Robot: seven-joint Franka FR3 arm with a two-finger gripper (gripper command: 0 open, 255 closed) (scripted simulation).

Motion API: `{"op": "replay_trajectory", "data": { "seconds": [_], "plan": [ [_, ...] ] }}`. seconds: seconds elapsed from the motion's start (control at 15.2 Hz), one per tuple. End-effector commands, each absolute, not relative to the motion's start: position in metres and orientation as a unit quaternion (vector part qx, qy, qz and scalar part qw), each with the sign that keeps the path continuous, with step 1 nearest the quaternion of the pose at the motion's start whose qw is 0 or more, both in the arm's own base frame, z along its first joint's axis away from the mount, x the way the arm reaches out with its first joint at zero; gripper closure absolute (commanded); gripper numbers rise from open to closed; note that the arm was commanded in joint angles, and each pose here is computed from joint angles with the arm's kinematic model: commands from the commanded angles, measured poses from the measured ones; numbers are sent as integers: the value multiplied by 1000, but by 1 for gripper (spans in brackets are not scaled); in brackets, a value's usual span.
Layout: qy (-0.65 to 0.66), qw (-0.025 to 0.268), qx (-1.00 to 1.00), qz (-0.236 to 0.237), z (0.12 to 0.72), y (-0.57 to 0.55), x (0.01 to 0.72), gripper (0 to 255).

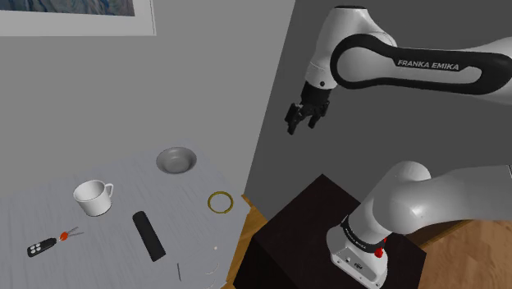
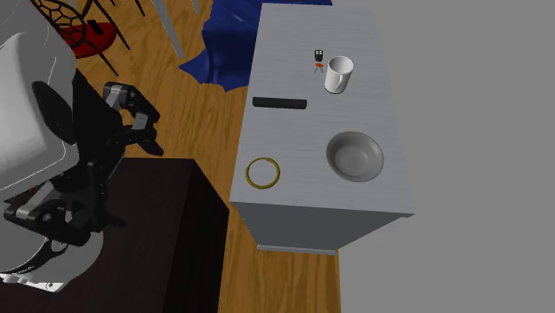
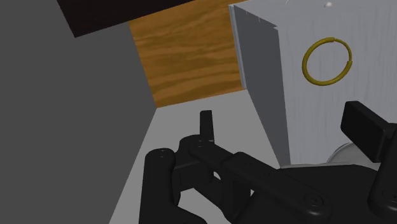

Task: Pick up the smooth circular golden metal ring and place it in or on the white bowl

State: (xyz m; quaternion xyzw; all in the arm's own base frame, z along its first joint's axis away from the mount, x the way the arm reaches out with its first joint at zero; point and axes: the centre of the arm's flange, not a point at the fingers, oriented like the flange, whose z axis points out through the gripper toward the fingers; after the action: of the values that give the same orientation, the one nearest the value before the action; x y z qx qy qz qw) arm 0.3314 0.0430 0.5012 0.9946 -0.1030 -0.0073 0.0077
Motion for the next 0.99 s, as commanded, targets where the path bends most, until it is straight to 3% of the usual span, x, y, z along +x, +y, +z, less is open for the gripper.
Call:
{"op": "replay_trajectory", "data": {
  "seconds": [0.0,0.92],
  "plan": [
    [-112,7,994,-7,478,52,339,0],
    [-170,8,985,-9,314,125,383,0]
  ]
}}
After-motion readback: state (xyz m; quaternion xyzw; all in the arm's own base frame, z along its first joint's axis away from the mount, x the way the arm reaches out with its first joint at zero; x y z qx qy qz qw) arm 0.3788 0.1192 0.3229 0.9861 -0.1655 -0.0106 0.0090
